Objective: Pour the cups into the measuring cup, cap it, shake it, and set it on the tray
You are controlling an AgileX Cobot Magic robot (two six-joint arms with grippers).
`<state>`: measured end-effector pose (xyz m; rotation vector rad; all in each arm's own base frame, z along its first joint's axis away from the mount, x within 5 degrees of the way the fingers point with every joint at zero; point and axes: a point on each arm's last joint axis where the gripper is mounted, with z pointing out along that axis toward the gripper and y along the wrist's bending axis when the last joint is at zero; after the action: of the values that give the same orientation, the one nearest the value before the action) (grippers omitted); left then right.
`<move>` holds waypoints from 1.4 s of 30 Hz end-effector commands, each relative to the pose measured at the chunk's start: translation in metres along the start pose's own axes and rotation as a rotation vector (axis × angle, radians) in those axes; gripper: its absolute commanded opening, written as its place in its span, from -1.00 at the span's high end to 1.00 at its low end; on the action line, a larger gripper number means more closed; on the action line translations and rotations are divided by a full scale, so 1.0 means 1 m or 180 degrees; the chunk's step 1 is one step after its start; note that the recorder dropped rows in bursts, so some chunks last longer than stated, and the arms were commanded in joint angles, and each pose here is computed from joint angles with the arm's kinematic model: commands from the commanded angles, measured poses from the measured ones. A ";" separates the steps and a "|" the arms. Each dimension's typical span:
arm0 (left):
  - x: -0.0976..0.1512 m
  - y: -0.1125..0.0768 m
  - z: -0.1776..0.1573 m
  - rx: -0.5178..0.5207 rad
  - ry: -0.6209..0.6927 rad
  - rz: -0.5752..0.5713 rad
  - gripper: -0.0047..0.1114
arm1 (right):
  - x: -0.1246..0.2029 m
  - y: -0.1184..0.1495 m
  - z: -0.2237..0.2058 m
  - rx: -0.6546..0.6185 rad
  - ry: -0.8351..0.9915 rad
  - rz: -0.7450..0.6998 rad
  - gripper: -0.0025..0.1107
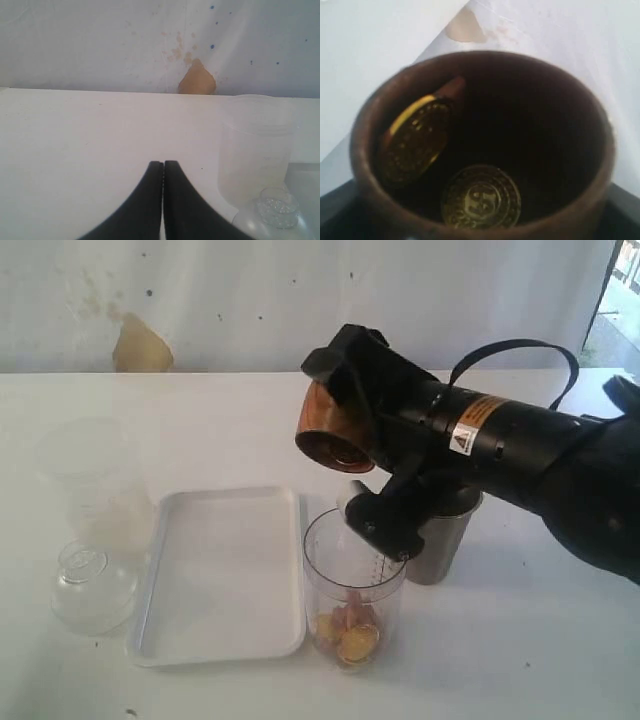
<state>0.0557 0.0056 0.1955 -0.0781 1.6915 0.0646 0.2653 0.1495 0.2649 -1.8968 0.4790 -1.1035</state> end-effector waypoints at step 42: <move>0.001 0.000 0.000 0.0012 -0.0024 -0.0009 0.90 | 0.008 -0.062 -0.039 0.0994 -0.1227 0.2816 0.96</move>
<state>0.0557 0.0056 0.1955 -0.0781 1.6915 0.0646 0.2384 0.1580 0.3225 -1.3061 0.8192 -0.2330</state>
